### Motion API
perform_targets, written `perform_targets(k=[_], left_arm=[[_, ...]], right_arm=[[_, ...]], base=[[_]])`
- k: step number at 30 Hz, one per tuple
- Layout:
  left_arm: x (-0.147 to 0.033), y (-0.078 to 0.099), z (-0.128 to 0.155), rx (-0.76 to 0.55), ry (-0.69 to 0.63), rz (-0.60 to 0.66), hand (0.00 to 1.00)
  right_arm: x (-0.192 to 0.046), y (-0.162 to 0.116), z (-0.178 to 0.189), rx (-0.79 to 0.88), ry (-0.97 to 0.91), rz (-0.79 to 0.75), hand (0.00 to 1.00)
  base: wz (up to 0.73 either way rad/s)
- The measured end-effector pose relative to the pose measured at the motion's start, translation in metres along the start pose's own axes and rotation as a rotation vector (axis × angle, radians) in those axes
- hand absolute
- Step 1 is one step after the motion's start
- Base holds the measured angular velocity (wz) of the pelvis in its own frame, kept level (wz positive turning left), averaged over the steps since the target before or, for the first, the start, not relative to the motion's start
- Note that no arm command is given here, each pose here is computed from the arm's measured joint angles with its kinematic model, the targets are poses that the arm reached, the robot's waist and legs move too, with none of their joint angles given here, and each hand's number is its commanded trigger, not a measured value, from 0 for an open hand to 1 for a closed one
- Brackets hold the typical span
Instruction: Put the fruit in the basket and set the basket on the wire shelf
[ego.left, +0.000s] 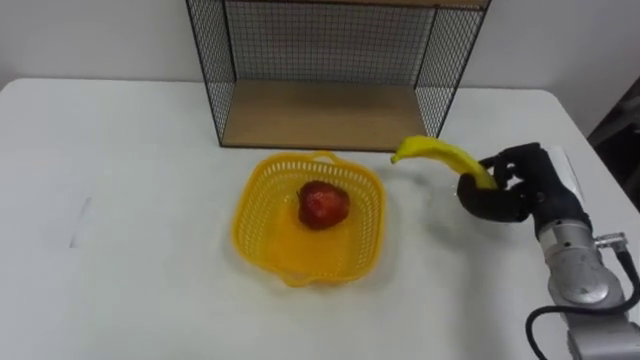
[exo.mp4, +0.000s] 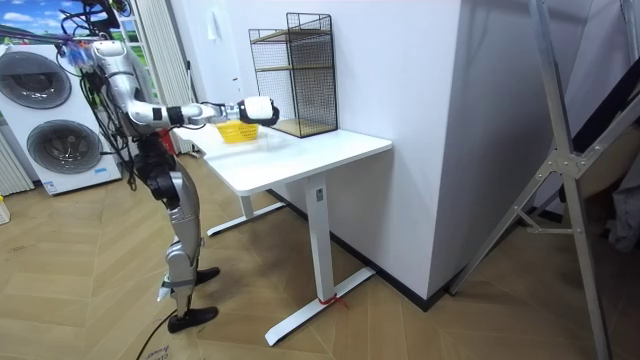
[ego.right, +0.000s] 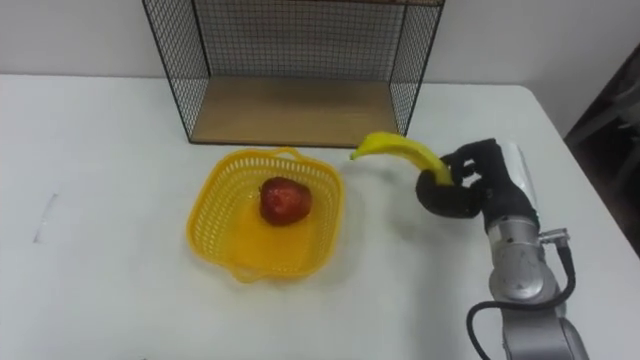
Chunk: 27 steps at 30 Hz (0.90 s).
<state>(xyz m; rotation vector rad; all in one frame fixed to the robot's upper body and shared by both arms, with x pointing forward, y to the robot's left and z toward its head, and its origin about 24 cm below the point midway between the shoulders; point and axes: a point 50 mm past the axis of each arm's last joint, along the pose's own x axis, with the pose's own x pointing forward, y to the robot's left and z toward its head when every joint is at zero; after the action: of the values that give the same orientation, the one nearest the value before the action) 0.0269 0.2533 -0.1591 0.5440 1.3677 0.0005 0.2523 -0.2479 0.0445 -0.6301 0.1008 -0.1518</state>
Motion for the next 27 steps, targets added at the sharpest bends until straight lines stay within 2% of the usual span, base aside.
perform_targets(k=[14,18,22,27], left_arm=[[0.000,-0.003,-0.001,0.020,0.003,0.003,0.00],[0.000,-0.006,0.001,0.044,-0.004,-0.006,0.00],[0.001,-0.008,0.007,0.070,-0.028,-0.016,0.00],[0.001,-0.010,0.008,0.082,-0.026,-0.035,0.00]], right_arm=[[0.000,-0.005,0.042,0.070,-0.178,-0.019,1.00],[-0.006,0.012,0.066,0.057,-0.292,0.052,1.00],[-0.011,0.033,0.070,-0.018,-0.320,0.160,1.00],[-0.014,0.042,0.071,-0.083,-0.331,0.231,1.00]], base=[[-0.01],[-0.06],[0.02],[0.05]])
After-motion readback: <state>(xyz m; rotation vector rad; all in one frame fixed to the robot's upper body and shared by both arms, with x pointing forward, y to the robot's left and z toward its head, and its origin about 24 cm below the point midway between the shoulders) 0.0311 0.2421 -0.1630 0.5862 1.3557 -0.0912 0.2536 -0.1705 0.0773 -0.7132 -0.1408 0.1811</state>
